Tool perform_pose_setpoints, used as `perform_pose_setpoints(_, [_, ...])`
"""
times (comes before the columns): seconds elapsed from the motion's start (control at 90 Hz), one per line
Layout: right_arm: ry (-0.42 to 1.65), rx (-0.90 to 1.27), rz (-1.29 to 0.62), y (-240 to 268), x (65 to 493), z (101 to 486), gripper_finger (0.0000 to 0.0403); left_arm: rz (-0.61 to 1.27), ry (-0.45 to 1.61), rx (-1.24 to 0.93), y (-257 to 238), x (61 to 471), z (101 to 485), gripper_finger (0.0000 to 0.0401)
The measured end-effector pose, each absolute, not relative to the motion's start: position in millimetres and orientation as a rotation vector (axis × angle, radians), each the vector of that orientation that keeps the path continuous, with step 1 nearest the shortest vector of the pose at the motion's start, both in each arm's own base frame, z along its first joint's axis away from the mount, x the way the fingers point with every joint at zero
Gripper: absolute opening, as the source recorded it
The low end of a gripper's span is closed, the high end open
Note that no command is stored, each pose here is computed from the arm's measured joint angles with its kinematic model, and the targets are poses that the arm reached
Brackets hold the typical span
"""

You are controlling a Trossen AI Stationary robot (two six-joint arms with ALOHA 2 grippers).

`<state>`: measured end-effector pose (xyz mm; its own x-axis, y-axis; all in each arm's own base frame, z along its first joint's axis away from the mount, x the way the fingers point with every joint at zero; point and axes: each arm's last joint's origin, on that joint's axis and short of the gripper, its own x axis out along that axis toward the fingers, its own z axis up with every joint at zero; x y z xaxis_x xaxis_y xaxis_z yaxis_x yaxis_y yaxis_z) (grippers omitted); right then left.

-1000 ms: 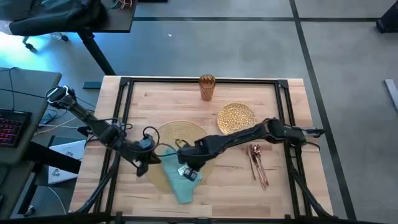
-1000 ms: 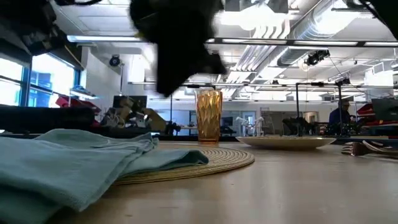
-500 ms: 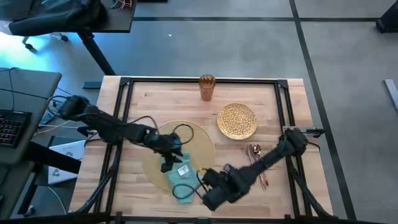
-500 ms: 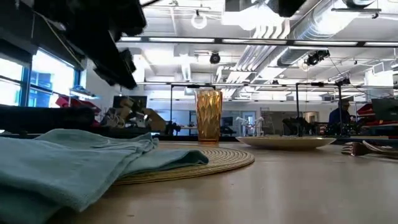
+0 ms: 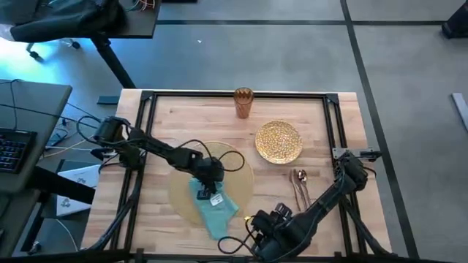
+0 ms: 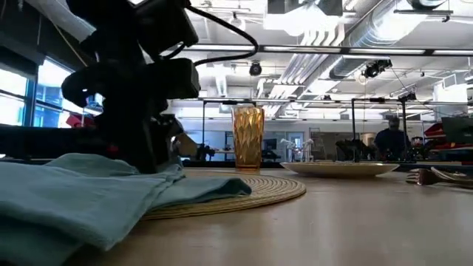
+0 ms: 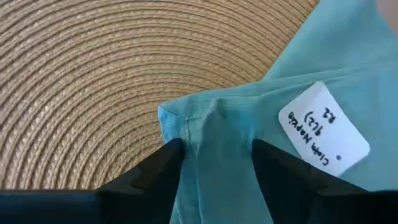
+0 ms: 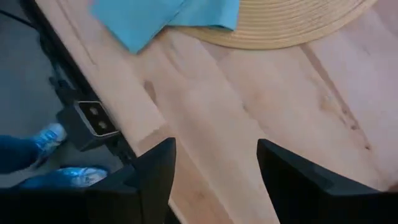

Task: Set table place
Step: Fold the blue table napkin

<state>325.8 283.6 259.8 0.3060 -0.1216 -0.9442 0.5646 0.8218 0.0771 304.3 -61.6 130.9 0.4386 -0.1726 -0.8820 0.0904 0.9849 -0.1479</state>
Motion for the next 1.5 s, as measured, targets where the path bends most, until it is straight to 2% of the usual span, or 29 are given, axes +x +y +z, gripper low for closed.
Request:
perform_pose_setpoints(0.178, [1.18,0.422,-0.487,282,325,260,0.0211,-0.172,1.143,-0.043,-73,306,152,0.0184])
perform_pose_setpoints(0.322, [1.17,0.422,-0.495,279,328,260,0.0211,-0.264,1.129,0.097,-85,302,173,0.0179])
perform_pose_setpoints(0.444, [1.16,0.414,-0.503,277,329,260,0.0211,-0.143,1.102,0.201,-85,301,175,0.0176])
perform_pose_setpoints(0.7, [1.164,0.448,-0.529,277,328,260,0.0211,-0.119,1.159,-0.044,-61,316,154,0.0199])
perform_pose_setpoints(0.922, [1.163,0.457,-0.534,277,328,260,0.0211,-0.105,1.217,-0.072,-56,322,134,0.0201])
perform_pose_setpoints(1.056, [1.165,0.458,-0.533,277,328,260,0.0211,-0.133,1.209,-0.04,-63,321,133,0.0167])
perform_pose_setpoints(1.411, [1.156,0.445,-0.545,276,328,260,0.0211,-0.193,1.191,-0.012,-76,317,140,0.0013])
perform_pose_setpoints(1.5, [1.151,0.451,-0.555,275,329,260,0.0211,-0.2,1.162,-0.01,-77,314,151,0.0005])
